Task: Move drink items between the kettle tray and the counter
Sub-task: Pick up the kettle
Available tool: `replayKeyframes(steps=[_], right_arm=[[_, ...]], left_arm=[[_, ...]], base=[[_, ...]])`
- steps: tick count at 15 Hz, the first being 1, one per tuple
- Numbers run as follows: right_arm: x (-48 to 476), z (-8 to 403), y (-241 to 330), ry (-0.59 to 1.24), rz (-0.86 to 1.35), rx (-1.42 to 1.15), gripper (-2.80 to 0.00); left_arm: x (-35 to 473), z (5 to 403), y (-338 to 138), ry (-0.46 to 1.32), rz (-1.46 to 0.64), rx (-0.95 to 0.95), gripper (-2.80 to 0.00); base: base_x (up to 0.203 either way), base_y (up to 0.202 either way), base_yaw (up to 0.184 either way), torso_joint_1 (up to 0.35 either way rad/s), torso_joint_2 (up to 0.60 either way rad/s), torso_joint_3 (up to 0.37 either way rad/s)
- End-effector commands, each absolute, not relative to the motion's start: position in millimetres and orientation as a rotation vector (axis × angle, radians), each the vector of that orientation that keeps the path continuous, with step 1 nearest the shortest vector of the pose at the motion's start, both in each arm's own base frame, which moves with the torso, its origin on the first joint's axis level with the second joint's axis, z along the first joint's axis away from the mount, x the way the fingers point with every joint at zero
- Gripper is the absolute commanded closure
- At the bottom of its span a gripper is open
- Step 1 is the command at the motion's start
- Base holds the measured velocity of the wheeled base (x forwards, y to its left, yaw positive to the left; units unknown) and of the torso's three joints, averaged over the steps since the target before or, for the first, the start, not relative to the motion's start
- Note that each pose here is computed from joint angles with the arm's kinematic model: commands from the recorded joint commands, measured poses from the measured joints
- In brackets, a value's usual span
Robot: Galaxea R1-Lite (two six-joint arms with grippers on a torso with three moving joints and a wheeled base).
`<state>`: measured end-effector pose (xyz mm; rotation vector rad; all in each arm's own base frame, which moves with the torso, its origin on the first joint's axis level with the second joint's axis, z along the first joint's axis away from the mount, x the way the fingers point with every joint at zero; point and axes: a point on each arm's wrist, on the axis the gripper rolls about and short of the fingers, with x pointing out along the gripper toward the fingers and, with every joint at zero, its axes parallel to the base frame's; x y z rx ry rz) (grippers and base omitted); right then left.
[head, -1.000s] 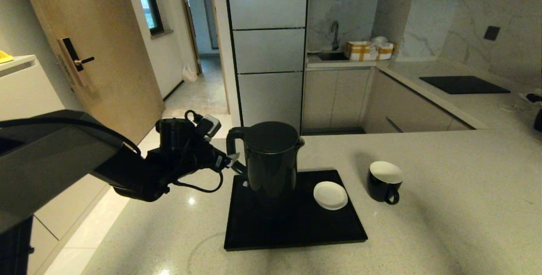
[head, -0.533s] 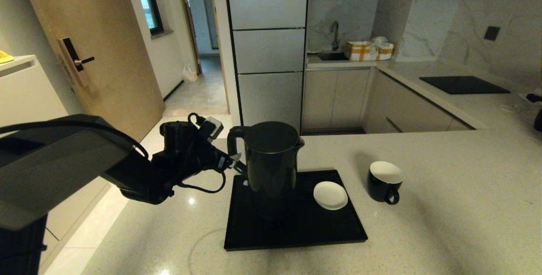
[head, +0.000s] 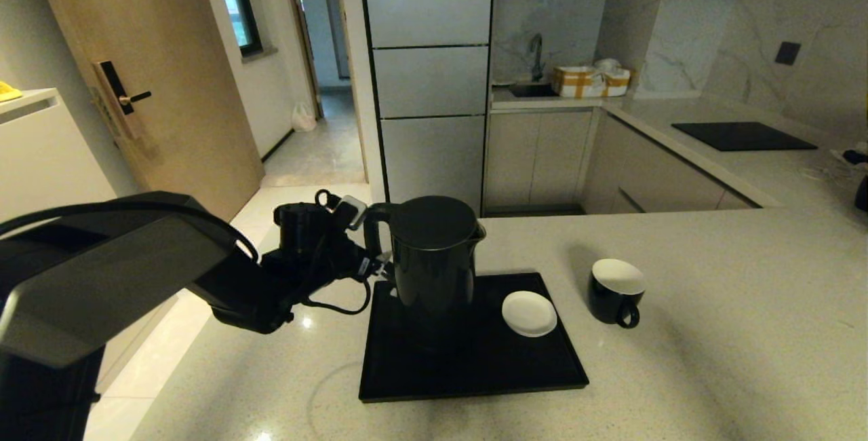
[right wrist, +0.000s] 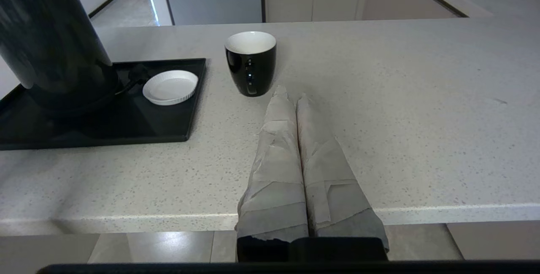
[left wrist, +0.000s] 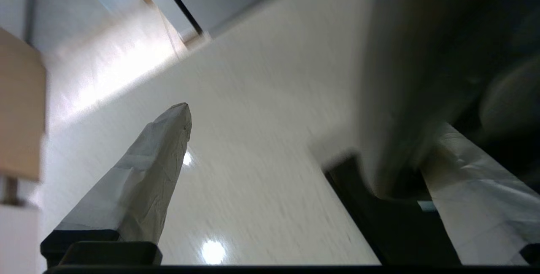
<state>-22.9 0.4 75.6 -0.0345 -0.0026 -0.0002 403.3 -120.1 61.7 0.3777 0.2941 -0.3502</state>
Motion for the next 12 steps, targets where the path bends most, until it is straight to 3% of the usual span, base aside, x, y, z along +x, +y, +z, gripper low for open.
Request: replayKeyframes(steps=[1,12], right_arm=[[-22.9,75.6,0.4,-0.003,0.000,-0.035,0.00],[-22.9,75.6,0.4,-0.003,0.000,-0.035,0.00]], left_arm=[[398.5,64.6,-120.4,0.336,-0.358,0.387,-2.80],[399.7,62.6,-126.0,0.336,-0.312,0.402,-2.80]], base=[[0.000,0.000,0.000,0.000,0.00,0.000],[0.000,0.000,0.000,0.000,0.00,0.000]])
